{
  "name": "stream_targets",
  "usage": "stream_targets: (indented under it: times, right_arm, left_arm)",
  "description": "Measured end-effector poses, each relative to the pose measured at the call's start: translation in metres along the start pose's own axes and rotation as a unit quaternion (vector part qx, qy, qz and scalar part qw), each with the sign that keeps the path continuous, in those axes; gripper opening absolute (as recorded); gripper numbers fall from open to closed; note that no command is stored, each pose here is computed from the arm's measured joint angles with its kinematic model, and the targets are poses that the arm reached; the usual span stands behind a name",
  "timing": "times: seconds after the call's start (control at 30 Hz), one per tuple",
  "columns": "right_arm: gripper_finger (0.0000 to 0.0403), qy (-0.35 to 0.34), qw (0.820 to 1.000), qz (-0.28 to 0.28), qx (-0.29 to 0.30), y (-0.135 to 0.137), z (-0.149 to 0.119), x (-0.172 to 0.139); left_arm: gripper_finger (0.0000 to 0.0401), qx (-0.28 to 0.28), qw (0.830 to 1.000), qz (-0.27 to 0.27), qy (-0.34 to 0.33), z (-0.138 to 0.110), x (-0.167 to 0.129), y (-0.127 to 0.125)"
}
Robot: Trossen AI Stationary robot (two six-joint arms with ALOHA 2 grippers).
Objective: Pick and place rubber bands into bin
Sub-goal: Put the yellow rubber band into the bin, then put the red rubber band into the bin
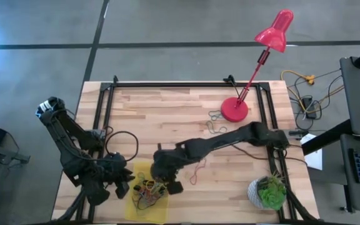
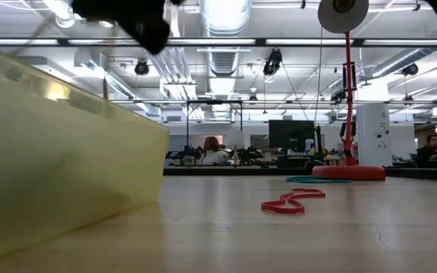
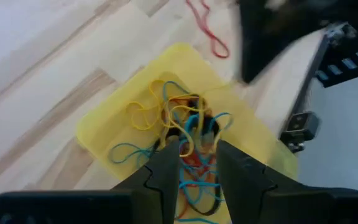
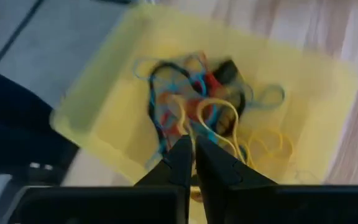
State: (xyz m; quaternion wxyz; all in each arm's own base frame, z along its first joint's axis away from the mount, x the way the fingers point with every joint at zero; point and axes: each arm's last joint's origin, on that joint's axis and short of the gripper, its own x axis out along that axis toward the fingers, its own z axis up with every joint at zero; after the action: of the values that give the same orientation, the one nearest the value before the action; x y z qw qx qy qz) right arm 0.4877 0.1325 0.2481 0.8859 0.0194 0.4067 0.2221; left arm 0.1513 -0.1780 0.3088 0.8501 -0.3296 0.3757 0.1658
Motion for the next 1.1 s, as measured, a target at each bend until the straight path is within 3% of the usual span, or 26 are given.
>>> stream_targets:
  times: [0.13, 0.33, 0.53, 0.63, 0.9, 1.0, 1.1]
  right_arm:
    - [0.0037, 0.061, 0.998, -0.005, 0.027, -0.015, -0.006, 0.016]
    - [0.0132, 0.098, 0.995, -0.004, -0.016, -0.011, -0.004, 0.006]
    - [0.0197, 0.249, 0.960, -0.044, -0.124, -0.013, -0.028, -0.014]
    - [0.0206, 0.303, 0.945, -0.027, -0.118, -0.017, -0.043, -0.016]
    - [0.0207, 0.366, 0.924, 0.004, -0.109, -0.021, -0.090, -0.002]
    - [0.0207, 0.366, 0.924, 0.003, -0.109, -0.018, -0.110, -0.003]
    - [0.0207, 0.322, 0.940, -0.020, -0.112, -0.014, -0.119, -0.013]
  left_arm:
    - [0.0090, -0.005, 1.000, -0.008, 0.000, 0.000, 0.000, -0.002]
    - [0.0090, -0.004, 1.000, -0.006, 0.000, 0.000, 0.001, -0.001]
    - [0.0090, 0.001, 1.000, -0.005, 0.000, 0.000, 0.001, -0.001]
    - [0.0090, 0.003, 1.000, -0.002, 0.000, -0.001, 0.001, 0.000]
    - [0.0090, 0.006, 1.000, 0.002, 0.000, -0.002, 0.003, 0.002]
    - [0.0090, 0.011, 1.000, 0.002, 0.000, -0.002, 0.003, 0.002]
    - [0.0090, 0.020, 1.000, 0.004, 0.000, -0.002, 0.004, 0.002]
